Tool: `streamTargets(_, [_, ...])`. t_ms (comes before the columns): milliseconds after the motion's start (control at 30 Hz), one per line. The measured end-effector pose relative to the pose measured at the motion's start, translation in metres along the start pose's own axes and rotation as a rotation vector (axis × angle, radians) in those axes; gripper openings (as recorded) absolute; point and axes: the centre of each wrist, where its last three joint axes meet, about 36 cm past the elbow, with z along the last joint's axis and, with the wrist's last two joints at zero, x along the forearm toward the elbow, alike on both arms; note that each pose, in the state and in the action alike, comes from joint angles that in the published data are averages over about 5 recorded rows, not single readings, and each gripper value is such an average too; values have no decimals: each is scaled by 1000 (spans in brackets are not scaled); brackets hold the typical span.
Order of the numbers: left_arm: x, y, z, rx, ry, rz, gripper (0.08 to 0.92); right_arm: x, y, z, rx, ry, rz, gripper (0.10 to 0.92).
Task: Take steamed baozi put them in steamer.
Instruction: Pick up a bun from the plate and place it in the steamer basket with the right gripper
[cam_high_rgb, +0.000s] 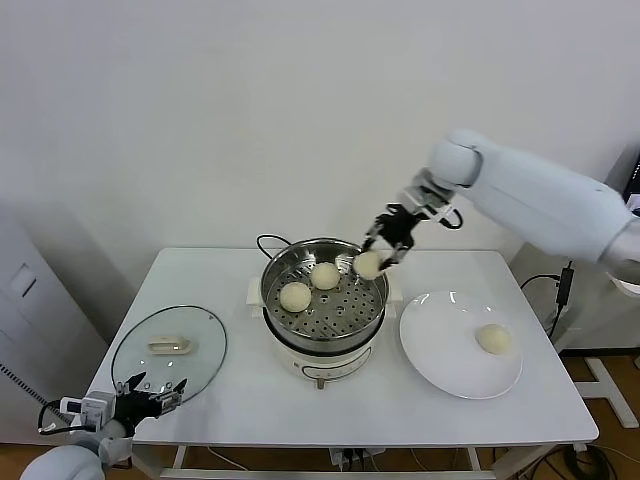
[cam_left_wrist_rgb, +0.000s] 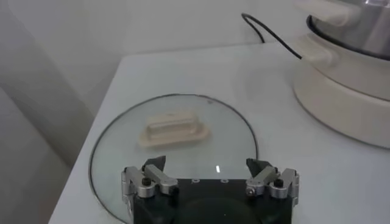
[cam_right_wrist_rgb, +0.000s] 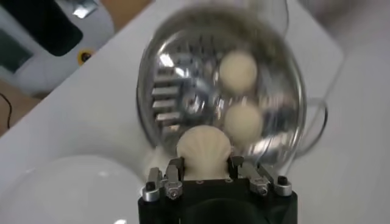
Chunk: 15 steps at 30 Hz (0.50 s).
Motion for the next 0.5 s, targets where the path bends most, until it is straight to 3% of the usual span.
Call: streamTargets(500, [1, 0, -2, -1, -6, -2, 823, -55, -36, -51, 446, -44, -122, 458])
